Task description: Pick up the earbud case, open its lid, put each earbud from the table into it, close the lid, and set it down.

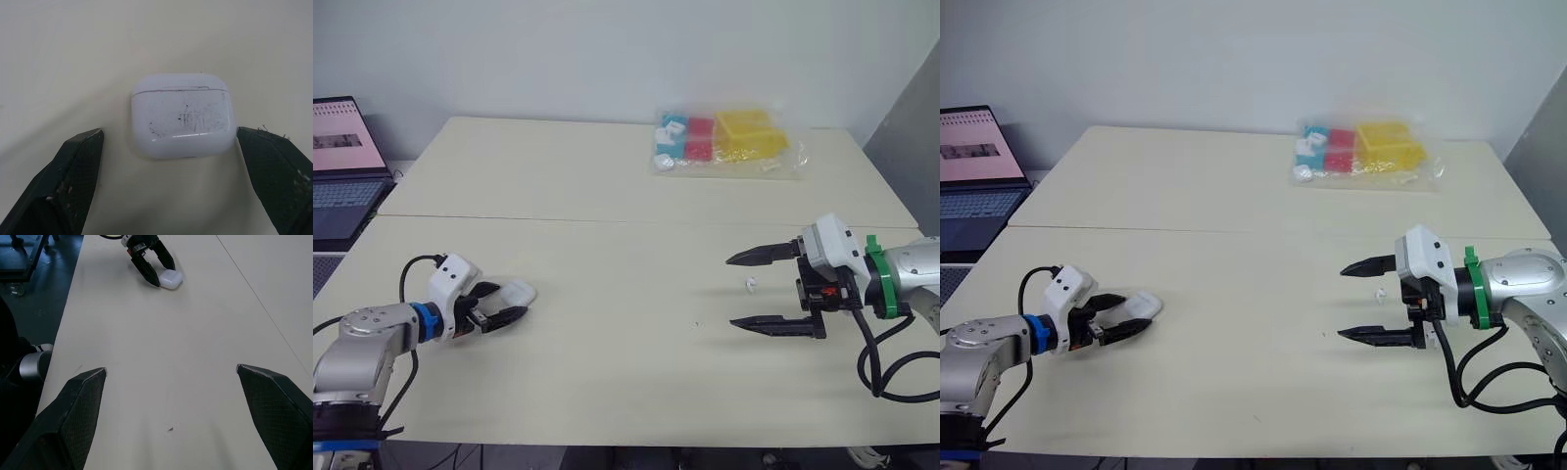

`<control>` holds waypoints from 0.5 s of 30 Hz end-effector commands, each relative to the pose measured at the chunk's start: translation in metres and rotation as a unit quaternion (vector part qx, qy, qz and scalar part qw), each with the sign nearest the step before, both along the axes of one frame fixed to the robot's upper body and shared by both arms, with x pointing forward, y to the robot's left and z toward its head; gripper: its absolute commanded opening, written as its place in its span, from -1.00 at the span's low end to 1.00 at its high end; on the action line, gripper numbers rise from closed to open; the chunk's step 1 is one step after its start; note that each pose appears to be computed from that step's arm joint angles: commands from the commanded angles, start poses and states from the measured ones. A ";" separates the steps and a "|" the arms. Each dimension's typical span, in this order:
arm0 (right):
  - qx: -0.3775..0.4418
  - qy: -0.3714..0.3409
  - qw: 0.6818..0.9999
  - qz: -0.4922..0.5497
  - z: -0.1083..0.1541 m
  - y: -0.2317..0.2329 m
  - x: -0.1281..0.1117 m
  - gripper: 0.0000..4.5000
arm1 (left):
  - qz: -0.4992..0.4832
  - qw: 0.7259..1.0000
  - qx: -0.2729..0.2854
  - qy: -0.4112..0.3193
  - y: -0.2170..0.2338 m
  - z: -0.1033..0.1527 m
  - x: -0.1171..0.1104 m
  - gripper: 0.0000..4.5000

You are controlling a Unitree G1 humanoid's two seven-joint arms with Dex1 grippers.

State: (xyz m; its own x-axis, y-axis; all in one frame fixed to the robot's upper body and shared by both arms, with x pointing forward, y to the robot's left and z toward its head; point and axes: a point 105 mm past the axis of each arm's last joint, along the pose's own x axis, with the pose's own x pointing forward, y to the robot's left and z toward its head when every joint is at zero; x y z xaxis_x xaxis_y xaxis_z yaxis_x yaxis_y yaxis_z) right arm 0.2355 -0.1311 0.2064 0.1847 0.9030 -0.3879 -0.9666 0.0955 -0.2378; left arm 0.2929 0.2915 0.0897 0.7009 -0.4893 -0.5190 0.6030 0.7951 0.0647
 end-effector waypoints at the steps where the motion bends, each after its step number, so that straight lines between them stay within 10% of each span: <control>1: 0.002 -0.013 1.000 0.020 0.008 0.006 -0.003 0.98 | -0.009 1.000 -0.002 0.012 -0.004 -0.006 0.001 1.00; 15: 0.001 -0.014 0.999 0.037 0.006 0.011 -0.003 1.00 | -0.037 0.998 0.016 0.038 -0.009 -0.015 0.002 0.92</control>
